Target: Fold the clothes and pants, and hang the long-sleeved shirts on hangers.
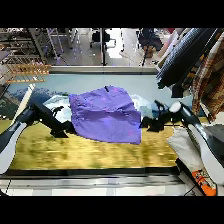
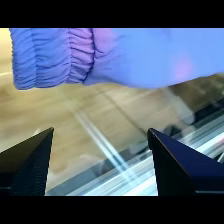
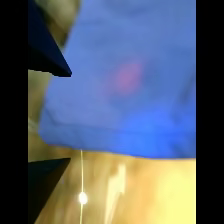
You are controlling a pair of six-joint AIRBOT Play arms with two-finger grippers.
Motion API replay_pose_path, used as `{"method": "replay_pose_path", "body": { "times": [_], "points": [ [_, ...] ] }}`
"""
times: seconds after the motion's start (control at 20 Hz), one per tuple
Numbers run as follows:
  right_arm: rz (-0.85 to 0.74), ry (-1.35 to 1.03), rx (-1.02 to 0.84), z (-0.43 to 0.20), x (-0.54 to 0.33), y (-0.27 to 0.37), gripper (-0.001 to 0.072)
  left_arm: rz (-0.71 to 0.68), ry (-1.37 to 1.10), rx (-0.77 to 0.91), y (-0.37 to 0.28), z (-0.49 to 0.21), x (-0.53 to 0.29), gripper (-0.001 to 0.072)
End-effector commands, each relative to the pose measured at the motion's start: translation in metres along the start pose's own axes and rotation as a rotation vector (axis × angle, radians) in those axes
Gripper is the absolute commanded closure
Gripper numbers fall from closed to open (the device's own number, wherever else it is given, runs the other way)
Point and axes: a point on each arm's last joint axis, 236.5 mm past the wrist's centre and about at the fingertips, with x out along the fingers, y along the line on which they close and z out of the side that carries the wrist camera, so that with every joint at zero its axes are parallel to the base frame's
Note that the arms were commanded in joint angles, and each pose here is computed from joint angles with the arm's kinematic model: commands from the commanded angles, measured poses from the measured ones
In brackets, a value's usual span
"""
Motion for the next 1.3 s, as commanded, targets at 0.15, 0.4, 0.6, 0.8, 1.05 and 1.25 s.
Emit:
{"method": "replay_pose_path", "body": {
  "times": [0.15,0.4,0.6,0.8,1.05,1.25],
  "points": [
    [0.237,-0.046,0.236,-0.062,0.036,0.015,0.0128,0.009,-0.282,-0.188,0.017,0.039,-0.008,0.0002],
    [0.19,-0.086,0.271,-0.051,0.058,0.011,0.0126,0.017,-0.343,-0.247,0.019,0.056,0.0,0.0004],
    [0.165,-0.053,0.264,-0.061,0.086,0.016,0.0299,0.019,-0.32,-0.268,0.022,0.055,0.013,0.0025],
    [0.172,-0.116,0.246,-0.048,0.081,0.025,0.0685,0.017,-0.379,-0.304,0.024,0.069,0.009,0.0622],
    [0.128,-0.154,-0.005,-0.044,0.034,0.05,0.0697,0.006,-0.316,-0.046,-0.013,0.055,-0.023,0.0698],
    [-0.029,-0.318,-0.371,-0.041,-0.082,0.088,0.0697,-0.006,-0.367,0.273,-0.09,0.032,-0.116,0.0697]
  ]
}}
